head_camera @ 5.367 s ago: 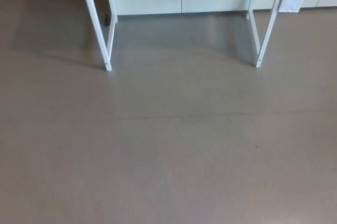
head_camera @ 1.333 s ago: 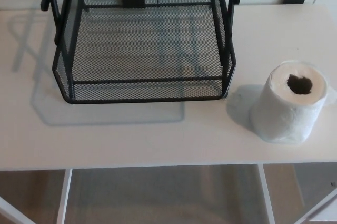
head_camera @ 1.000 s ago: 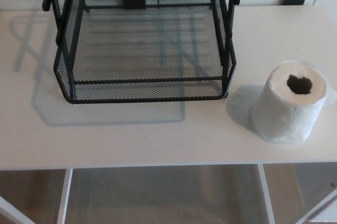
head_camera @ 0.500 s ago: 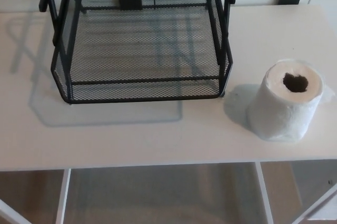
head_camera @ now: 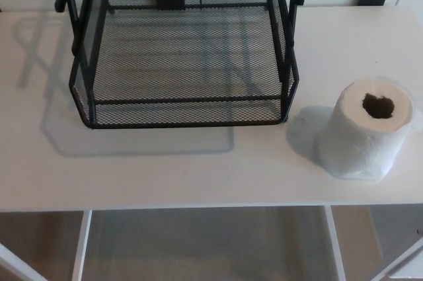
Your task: The robot walks towards a desk on which a file tray is kept in the middle and a toilet paper roll is kept on its right. The robot uses its right hand to hook on finger in the gap of the roll and grabs it, lifts it and places it on the tray.
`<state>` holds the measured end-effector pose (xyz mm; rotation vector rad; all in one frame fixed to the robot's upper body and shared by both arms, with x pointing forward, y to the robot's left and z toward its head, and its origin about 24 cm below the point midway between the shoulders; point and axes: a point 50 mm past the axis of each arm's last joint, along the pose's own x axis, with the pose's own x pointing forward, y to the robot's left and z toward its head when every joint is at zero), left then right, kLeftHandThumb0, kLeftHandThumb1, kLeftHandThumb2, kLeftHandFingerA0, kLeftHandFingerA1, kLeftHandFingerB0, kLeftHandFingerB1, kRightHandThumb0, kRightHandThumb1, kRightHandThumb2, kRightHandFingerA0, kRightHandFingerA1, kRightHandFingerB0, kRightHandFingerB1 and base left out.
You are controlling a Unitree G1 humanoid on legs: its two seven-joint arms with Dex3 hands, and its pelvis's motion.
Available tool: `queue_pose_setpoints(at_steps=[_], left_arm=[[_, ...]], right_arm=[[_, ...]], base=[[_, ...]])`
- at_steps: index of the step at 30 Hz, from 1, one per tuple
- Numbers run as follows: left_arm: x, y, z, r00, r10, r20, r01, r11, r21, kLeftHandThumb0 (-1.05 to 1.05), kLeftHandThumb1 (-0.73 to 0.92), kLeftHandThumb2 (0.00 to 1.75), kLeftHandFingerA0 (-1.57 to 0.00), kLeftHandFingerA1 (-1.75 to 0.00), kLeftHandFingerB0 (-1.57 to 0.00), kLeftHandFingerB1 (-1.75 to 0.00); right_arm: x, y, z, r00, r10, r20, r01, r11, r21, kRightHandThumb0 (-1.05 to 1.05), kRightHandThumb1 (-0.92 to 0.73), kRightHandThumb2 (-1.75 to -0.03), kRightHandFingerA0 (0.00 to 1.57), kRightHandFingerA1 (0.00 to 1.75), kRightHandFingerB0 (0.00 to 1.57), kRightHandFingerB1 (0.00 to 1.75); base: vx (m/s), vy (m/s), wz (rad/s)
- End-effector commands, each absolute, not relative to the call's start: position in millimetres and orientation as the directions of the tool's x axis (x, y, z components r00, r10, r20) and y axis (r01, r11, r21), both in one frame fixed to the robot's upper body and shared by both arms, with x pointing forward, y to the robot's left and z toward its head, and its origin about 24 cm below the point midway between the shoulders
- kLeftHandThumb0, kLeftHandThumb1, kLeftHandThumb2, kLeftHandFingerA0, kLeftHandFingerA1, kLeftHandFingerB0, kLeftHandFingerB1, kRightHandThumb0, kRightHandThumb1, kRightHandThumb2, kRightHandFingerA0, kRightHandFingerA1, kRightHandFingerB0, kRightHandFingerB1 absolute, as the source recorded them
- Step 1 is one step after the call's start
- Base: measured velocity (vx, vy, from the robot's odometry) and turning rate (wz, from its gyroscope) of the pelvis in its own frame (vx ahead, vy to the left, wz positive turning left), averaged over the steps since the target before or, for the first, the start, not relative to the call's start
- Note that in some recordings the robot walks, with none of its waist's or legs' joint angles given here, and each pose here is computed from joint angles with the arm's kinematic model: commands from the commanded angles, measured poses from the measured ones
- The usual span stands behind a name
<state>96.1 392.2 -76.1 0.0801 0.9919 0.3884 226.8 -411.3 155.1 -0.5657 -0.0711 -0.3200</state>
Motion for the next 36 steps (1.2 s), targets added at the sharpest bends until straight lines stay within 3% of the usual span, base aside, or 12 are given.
queue_pose_setpoints(at_steps=[1,5,6,15,16,24,25,29,30,31,32,36], left_arm=[[96,404,-66,0.55,0.404,-0.731,-0.337,0.908,0.248,-0.6,0.82,0.65,-0.44,-0.55,-0.24,-0.43],[91,407,-64,0.554,0.411,-0.724,-0.334,0.906,0.258,-0.63,0.81,0.65,-0.42,-0.56,-0.24,-0.42],[91,406,-64,0.555,0.41,-0.724,-0.339,0.906,0.253,-0.62,0.8,0.65,-0.44,-0.56,-0.25,-0.42],[94,405,-66,0.531,0.417,-0.738,-0.301,0.907,0.295,-0.59,0.83,0.64,-0.52,-0.54,-0.31,-0.41],[93,406,-66,0.535,0.411,-0.738,-0.301,0.909,0.289,-0.63,0.79,0.65,-0.48,-0.56,-0.29,-0.42],[89,406,-68,0.522,0.425,-0.74,-0.348,0.898,0.27,-0.61,0.78,0.64,-0.48,-0.54,-0.29,-0.41],[89,406,-68,0.52,0.426,-0.741,-0.354,0.896,0.267,-0.6,0.78,0.64,-0.49,-0.56,-0.27,-0.41],[87,407,-68,0.532,0.415,-0.738,-0.34,0.903,0.263,-0.64,0.78,0.64,-0.46,-0.56,-0.28,-0.42],[88,407,-68,0.528,0.42,-0.739,-0.352,0.899,0.259,-0.63,0.77,0.64,-0.48,-0.57,-0.28,-0.43],[88,407,-67,0.53,0.416,-0.739,-0.343,0.902,0.261,-0.63,0.78,0.64,-0.45,-0.56,-0.28,-0.43],[89,407,-67,0.529,0.415,-0.741,-0.333,0.904,0.268,-0.64,0.78,0.64,-0.43,-0.55,-0.28,-0.43],[88,406,-68,0.531,0.412,-0.741,-0.317,0.907,0.277,-0.62,0.8,0.65,-0.44,-0.56,-0.29,-0.43]], right_arm=[[252,-367,218,0.987,-0.014,0.16,0.11,0.785,-0.61,-0.59,-0.46,-0.8,0.1,0.49,0.0,0.06],[265,-348,212,0.994,0.107,0.002,-0.074,0.705,-0.706,-0.54,-0.42,-0.8,0.16,0.53,0.0,0.2],[266,-346,211,0.993,0.111,-0.029,-0.098,0.688,-0.719,-0.5,-0.59,-0.57,0.23,0.43,0.03,0.24],[270,-322,190,0.943,0.168,-0.288,-0.333,0.5,-0.799,-0.45,-0.55,-0.59,0.23,0.4,0.08,0.2],[270,-317,188,0.933,0.18,-0.312,-0.36,0.475,-0.803,-0.31,-0.45,-0.96,0.02,0.5,0.0,0.5],[281,-303,180,0.908,0.201,-0.367,-0.416,0.34,-0.843,-0.33,-0.42,-0.95,0.02,0.5,0.0,0.5],[282,-302,180,0.907,0.198,-0.372,-0.419,0.332,-0.845,-0.52,-0.54,-0.59,0.16,0.39,0.09,0.21],[285,-297,180,0.899,0.199,-0.389,-0.433,0.289,-0.854,-0.53,-0.54,-0.6,0.15,0.4,0.07,0.2],[285,-295,180,0.899,0.201,-0.388,-0.433,0.284,-0.856,-0.58,-0.43,-0.75,0.09,0.46,0.05,0.28],[285,-294,180,0.897,0.204,-0.392,-0.437,0.278,-0.856,-0.58,-0.43,-0.76,0.09,0.46,0.05,0.27],[286,-292,181,0.896,0.208,-0.393,-0.439,0.271,-0.857,-0.53,-0.54,-0.6,0.15,0.41,0.06,0.2],[287,-288,181,0.896,0.221,-0.385,-0.435,0.274,-0.858,-0.51,-0.53,-0.59,0.17,0.41,0.07,0.21]], base=[[0.0,0.0,0.0],[0.0,0.0,0.0],[0.0,0.0,0.0],[0.0,0.0,0.0],[0.0,0.0,0.0],[0.0,0.0,0.0],[0.0,0.0,0.0],[0.0,0.0,0.0],[0.0,0.0,0.0],[0.0,0.0,0.0],[0.0,0.0,0.0],[0.0,0.0,0.0]])
